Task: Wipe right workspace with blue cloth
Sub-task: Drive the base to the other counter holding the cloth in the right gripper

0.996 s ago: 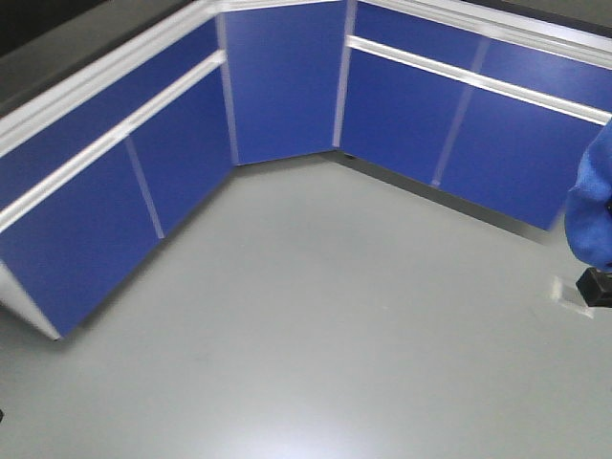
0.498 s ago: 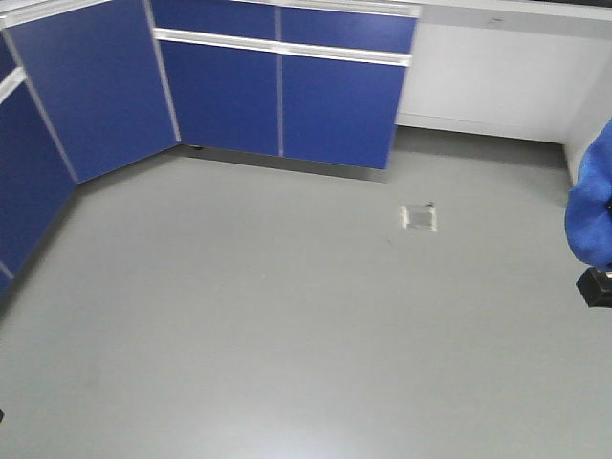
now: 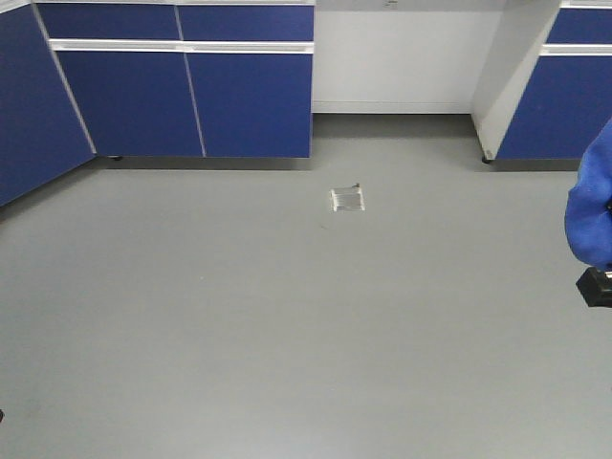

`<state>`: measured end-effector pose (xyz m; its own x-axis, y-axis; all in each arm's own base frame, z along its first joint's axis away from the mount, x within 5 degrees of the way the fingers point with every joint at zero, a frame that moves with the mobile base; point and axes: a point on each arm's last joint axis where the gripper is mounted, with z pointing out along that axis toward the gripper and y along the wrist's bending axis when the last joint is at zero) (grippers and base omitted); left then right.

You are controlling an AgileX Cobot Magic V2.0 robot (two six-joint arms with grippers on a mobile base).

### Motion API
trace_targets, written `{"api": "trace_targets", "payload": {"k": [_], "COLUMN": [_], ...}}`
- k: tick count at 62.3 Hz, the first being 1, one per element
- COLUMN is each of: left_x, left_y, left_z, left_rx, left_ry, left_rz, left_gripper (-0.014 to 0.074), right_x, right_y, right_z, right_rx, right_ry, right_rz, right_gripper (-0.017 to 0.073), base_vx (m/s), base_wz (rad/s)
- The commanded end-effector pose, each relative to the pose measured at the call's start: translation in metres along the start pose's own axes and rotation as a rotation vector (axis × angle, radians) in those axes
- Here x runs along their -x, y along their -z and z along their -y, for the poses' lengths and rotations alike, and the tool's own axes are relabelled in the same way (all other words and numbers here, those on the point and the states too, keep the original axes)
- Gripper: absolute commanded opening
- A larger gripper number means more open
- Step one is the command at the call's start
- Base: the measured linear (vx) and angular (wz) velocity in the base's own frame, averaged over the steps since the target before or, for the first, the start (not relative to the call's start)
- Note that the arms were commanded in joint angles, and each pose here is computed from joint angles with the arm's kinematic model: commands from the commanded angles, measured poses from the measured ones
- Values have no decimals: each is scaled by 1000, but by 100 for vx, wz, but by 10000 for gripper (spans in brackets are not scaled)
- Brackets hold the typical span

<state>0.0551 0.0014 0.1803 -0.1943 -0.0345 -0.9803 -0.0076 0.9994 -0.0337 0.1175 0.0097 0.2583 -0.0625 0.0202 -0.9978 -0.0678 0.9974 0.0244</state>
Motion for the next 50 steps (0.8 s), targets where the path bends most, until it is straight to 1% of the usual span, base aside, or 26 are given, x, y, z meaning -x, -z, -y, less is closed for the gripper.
{"api": "trace_targets", "payload": {"k": [1,26,50], "left_x": [-2,-2,-2], "left_y": [-1,-1,-1], "left_z": [1,1,1], "left_rx": [-19,-19,-19], "left_ry": [6,6,6], "left_rz": [68,68,68], "left_gripper": [-6,-6,-6], "right_x": [17,17,17], "right_y": [-1,-1,-1], "right_z": [2,2,2], "right_rx": [-26,-26,-26], "right_ry": [14,14,14], "right_rz": [108,108,108], "right_gripper": [0,0,0], "base_vx": [-1,5,16], "base_wz": [-26,-29,-55]}}
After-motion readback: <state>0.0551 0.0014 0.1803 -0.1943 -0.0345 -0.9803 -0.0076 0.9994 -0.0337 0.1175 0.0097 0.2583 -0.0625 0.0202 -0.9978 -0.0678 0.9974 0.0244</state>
